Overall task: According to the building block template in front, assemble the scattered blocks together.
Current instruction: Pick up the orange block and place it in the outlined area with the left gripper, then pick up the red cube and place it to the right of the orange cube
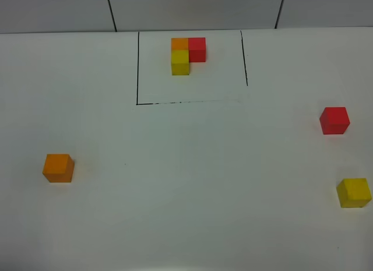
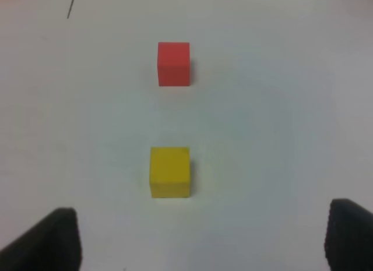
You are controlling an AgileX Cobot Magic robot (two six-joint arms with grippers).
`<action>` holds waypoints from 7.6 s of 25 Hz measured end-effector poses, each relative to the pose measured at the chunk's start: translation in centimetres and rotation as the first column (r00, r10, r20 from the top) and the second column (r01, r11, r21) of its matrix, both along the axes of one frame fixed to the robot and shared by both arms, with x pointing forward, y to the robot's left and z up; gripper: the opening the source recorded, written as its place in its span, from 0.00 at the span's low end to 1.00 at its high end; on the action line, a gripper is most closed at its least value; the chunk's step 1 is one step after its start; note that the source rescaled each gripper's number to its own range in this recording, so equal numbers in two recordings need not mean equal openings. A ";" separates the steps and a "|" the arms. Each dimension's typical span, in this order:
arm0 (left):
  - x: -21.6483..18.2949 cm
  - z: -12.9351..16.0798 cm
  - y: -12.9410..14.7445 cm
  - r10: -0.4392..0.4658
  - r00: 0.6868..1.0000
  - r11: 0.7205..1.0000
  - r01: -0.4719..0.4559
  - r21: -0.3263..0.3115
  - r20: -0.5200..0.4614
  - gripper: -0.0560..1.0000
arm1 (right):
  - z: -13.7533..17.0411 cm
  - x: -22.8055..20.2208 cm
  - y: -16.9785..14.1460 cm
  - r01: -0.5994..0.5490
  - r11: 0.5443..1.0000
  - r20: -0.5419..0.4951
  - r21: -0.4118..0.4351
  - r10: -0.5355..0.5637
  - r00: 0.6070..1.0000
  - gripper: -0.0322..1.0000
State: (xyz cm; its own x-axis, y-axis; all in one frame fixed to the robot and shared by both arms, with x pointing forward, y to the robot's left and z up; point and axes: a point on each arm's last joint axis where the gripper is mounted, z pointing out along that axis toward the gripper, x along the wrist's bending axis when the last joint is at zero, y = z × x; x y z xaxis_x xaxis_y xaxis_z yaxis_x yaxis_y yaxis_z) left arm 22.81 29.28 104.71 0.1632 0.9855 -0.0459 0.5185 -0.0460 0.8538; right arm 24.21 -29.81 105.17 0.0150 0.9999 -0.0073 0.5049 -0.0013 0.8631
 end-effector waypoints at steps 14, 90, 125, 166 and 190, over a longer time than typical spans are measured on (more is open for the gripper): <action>0.0 0.0 0.0 0.000 1.000 1.000 0.000 0.000 0.000 0.72 | 0.0 0.0 0.0 -0.001 1.000 0.000 0.001 0.001 1.000 0.75; 30.7 -14.6 -3.8 0.092 0.566 0.990 0.037 0.137 -0.819 0.94 | 0.0 0.0 0.0 -0.002 1.000 0.000 0.003 0.002 1.000 0.75; 40.6 -9.3 -17.8 -0.319 0.452 0.488 0.832 0.264 -0.833 0.06 | 0.0 0.0 0.1 -0.003 1.000 0.000 0.006 0.003 1.000 0.75; 42.7 -15.1 -27.7 -0.526 0.165 0.020 0.983 0.182 -0.834 0.06 | 0.0 0.0 0.1 -0.004 1.000 0.000 0.007 0.004 1.000 0.75; 42.7 -14.2 -27.7 -0.522 0.224 0.120 0.975 0.189 -0.823 0.74 | 0.0 0.0 0.1 -0.004 1.000 0.000 0.007 0.004 1.000 0.75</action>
